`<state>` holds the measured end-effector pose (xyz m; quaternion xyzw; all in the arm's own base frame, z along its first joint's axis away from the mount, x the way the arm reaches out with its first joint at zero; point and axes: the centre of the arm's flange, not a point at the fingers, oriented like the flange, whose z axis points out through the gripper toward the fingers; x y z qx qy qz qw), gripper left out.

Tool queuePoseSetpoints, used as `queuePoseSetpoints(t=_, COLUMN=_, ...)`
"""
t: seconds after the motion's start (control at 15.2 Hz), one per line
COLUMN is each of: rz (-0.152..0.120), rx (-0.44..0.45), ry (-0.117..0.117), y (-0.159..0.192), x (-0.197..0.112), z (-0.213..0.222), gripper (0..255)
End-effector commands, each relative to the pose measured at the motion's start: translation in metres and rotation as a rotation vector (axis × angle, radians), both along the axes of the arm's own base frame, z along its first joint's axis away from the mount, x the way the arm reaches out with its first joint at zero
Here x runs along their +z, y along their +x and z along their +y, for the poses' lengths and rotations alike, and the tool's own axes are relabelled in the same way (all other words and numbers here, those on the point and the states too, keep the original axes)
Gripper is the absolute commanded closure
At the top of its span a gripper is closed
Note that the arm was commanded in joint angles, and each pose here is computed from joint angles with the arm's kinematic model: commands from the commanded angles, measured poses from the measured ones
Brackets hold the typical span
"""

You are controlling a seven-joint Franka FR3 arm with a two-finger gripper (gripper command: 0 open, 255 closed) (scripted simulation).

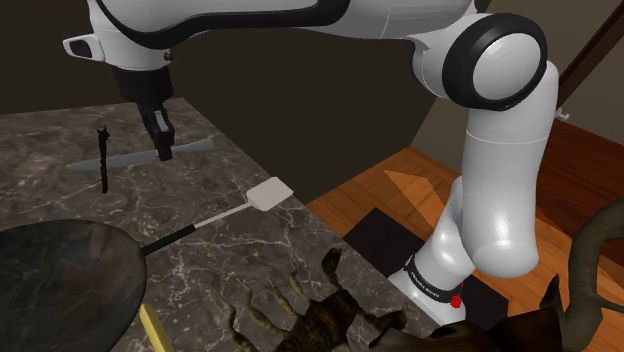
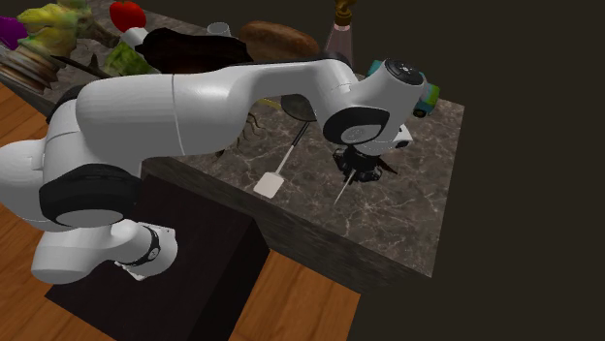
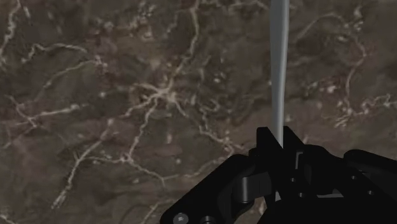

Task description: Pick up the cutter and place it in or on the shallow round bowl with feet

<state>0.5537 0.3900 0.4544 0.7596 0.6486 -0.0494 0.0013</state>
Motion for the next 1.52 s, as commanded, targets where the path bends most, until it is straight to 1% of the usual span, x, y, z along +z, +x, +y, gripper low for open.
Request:
queuePoseSetpoints(t=0.0, rz=0.000, rx=0.000, ry=0.000, y=0.000, x=0.000, z=0.000, gripper=255)
queuePoseSetpoints(t=1.45, rz=0.000, rx=0.000, ry=0.000, y=0.000, x=0.116, z=0.000, gripper=255)
